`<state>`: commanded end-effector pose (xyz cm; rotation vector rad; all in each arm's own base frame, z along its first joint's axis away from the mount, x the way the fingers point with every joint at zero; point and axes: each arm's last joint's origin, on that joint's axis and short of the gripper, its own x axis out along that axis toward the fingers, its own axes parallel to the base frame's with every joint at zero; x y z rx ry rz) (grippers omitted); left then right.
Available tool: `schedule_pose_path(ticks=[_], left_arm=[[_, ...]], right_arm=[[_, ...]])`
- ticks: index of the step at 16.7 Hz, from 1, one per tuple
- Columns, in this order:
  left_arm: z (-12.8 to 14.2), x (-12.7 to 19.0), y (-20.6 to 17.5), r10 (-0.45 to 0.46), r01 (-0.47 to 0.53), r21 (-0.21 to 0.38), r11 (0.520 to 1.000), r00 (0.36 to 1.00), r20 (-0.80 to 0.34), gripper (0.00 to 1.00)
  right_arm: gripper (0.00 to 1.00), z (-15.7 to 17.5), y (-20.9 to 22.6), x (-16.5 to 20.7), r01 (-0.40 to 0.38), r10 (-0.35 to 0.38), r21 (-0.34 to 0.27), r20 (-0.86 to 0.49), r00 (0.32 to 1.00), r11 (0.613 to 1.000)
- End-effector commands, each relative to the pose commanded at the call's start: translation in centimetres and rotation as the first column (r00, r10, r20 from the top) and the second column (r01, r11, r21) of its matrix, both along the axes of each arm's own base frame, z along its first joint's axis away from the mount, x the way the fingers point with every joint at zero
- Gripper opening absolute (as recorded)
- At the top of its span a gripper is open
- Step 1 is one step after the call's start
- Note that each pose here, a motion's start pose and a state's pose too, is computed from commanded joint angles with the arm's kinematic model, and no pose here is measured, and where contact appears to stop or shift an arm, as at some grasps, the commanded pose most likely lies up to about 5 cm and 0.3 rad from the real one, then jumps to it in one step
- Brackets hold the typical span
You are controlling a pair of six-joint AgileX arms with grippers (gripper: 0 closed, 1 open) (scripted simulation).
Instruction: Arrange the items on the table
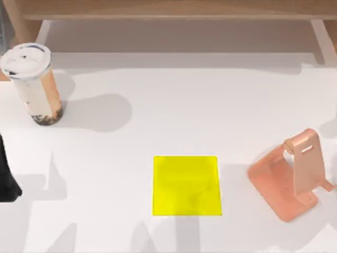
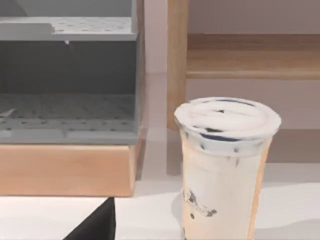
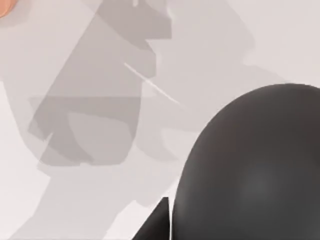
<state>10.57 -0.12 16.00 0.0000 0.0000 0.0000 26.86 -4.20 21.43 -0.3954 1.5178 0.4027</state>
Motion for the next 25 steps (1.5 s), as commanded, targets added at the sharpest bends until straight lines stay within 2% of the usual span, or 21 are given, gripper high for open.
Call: schedule_pose_path(ticks=[5, 8, 10, 12, 14, 15, 17, 19, 20, 22, 23, 25], left_arm=[[0.0, 0.0, 0.0, 0.000, 0.000, 0.000, 1.000, 1.000, 0.000, 1.00], [0.0, 0.0, 0.0, 0.000, 0.000, 0.000, 1.000, 1.000, 0.000, 1.00], [0.0, 0.0, 0.0, 0.000, 0.000, 0.000, 1.000, 1.000, 0.000, 1.00], [0.0, 0.0, 0.0, 0.000, 0.000, 0.000, 1.000, 1.000, 0.000, 1.00], [0.0, 0.0, 0.0, 0.000, 0.000, 0.000, 1.000, 1.000, 0.000, 1.00], [0.0, 0.0, 0.0, 0.000, 0.000, 0.000, 1.000, 1.000, 0.000, 1.00], [0.0, 0.0, 0.0, 0.000, 0.000, 0.000, 1.000, 1.000, 0.000, 1.00], [0.0, 0.0, 0.0, 0.000, 0.000, 0.000, 1.000, 1.000, 0.000, 1.00], [0.0, 0.0, 0.0, 0.000, 0.000, 0.000, 1.000, 1.000, 0.000, 1.00], [0.0, 0.0, 0.0, 0.000, 0.000, 0.000, 1.000, 1.000, 0.000, 1.00], [0.0, 0.0, 0.0, 0.000, 0.000, 0.000, 1.000, 1.000, 0.000, 1.00], [0.0, 0.0, 0.0, 0.000, 0.000, 0.000, 1.000, 1.000, 0.000, 1.00]], right_arm=[[0.00, -0.1, 0.0, 0.0, 0.000, 0.000, 0.001, -0.004, 1.000, 1.000], [0.00, 1.1, 1.2, 0.6, -0.067, 0.067, -0.016, 0.032, 0.997, 0.998], [0.00, 2.6, 2.9, 1.4, -0.168, 0.171, -0.040, 0.076, 0.982, 0.985], [0.00, 4.5, 5.3, 2.2, -0.304, 0.311, -0.075, 0.125, 0.942, 0.950], [0.00, 6.4, 8.2, 2.9, -0.458, 0.472, -0.119, 0.168, 0.865, 0.881], [0.00, 7.3, 9.8, 3.1, -0.538, 0.556, -0.143, 0.184, 0.810, 0.831], [0.00, 8.6, 13.2, 3.4, -0.695, 0.722, -0.194, 0.199, 0.663, 0.692], [0.00, 9.1, 16.9, 3.6, -0.834, 0.867, -0.239, 0.184, 0.464, 0.497], [0.00, 9.0, 18.8, 3.7, -0.889, 0.923, -0.256, 0.165, 0.348, 0.380], [0.00, 8.1, 22.6, 3.7, -0.956, 0.989, -0.269, 0.110, 0.094, 0.121], [0.00, 7.3, 24.5, 3.7, -0.965, 0.996, -0.263, 0.078, -0.036, -0.014], [0.00, 5.0, 27.8, 3.6, -0.935, 0.959, -0.228, 0.019, -0.284, -0.273]])
